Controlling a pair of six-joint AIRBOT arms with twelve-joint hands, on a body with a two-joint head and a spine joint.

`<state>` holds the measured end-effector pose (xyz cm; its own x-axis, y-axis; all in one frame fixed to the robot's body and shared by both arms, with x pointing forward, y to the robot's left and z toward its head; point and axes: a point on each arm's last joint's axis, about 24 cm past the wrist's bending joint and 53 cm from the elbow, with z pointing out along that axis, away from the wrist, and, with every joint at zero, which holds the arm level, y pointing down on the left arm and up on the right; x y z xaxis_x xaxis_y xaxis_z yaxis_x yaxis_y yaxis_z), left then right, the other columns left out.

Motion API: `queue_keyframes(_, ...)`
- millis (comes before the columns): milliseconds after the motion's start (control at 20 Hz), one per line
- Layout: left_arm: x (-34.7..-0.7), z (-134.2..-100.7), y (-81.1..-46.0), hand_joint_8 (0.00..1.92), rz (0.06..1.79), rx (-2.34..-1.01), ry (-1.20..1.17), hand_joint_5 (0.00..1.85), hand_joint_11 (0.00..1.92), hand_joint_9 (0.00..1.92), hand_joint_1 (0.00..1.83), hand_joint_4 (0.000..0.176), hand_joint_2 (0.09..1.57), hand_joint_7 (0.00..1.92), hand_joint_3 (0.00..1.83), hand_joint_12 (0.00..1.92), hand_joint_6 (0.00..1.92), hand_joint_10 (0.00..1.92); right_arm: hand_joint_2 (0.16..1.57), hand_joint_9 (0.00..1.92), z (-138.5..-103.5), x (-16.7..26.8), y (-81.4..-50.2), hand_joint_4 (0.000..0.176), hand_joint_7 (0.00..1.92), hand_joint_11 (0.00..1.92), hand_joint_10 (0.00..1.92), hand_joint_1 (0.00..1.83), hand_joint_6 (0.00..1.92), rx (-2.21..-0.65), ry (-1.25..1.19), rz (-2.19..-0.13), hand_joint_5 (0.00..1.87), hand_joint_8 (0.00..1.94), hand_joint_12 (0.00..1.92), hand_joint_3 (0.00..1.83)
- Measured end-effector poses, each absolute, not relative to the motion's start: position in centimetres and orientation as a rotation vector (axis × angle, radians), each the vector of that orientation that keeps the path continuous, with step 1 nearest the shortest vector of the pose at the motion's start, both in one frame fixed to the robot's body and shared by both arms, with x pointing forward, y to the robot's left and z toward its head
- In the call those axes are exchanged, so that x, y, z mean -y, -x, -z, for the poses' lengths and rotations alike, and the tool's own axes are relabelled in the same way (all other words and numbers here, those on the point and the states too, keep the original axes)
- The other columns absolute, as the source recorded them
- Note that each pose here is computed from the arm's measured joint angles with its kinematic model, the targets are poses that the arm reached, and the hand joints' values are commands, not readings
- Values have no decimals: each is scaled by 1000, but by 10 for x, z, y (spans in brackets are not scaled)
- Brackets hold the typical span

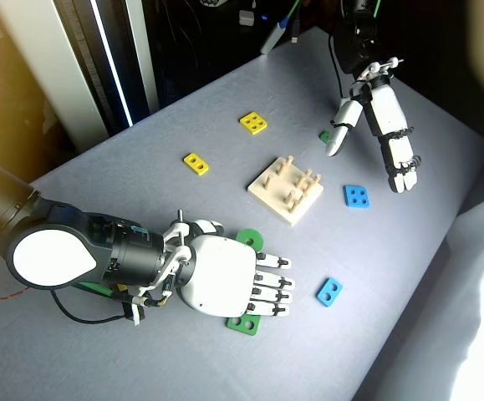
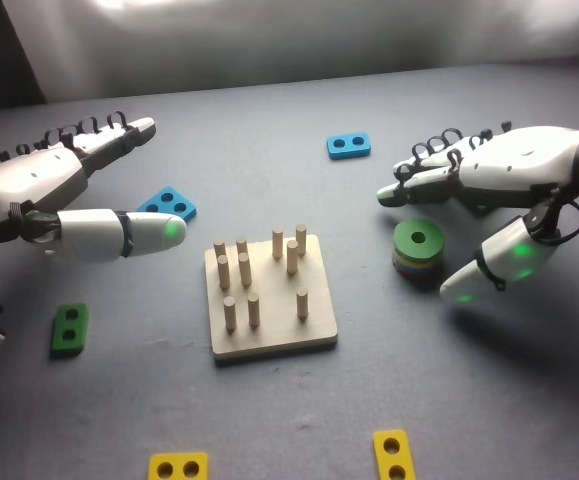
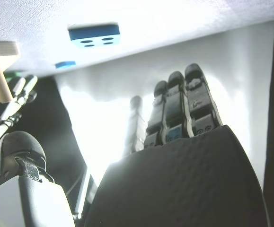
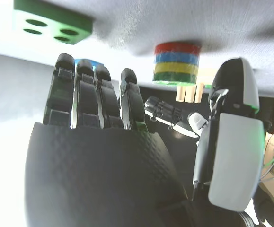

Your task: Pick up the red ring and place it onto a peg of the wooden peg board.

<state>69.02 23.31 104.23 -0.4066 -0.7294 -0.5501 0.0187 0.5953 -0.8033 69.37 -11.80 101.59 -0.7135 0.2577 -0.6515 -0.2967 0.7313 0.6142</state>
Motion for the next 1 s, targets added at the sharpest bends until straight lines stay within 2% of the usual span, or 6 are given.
queue_keyframes(50, -233, -1043, -690, 0, 928, -1813, 577, 0, 0, 0, 297, 176, 924, 0, 2, 0, 0, 0, 937, 0, -1015, 118, -693, 74, 34, 0, 0, 709, 30, -2176, 24, -941, 256, 10, 0, 4)
queue_keyframes(150, -233, -1043, -690, 0, 927, -1813, 579, 0, 0, 0, 310, 176, 927, 0, 3, 0, 0, 0, 939, 0, -1012, 116, -691, 80, 31, 9, 0, 716, 34, -2183, 18, -951, 278, 5, 5, 4)
queue_keyframes(250, -233, -1043, -690, 0, 927, -1813, 577, 0, 0, 0, 314, 176, 923, 0, 1, 0, 0, 0, 946, 0, -1013, 115, -690, 50, 47, 1, 0, 697, 34, -2183, 12, -961, 289, 9, 0, 6)
queue_keyframes(400, -234, -1043, -691, 0, 926, -1812, 576, 0, 0, 0, 317, 176, 917, 0, 0, 0, 0, 0, 957, 0, -1013, 113, -689, 48, 51, 0, 0, 714, 35, -2186, 26, -967, 303, 8, 0, 9)
queue_keyframes(700, -233, -1044, -692, 0, 929, -1810, 572, 0, 0, 0, 294, 176, 931, 0, 5, 0, 0, 0, 955, 0, -1016, 106, -690, 14, 131, 0, 0, 808, 50, -2177, 39, -982, 426, 5, 0, 1)
queue_keyframes(1000, -231, -1046, -693, 0, 933, -1806, 570, 0, 0, 0, 291, 176, 920, 0, 0, 0, 0, 0, 971, 24, -1021, 102, -693, 0, 203, 0, 3, 830, 62, -2163, 45, -990, 556, 2, 0, 3)
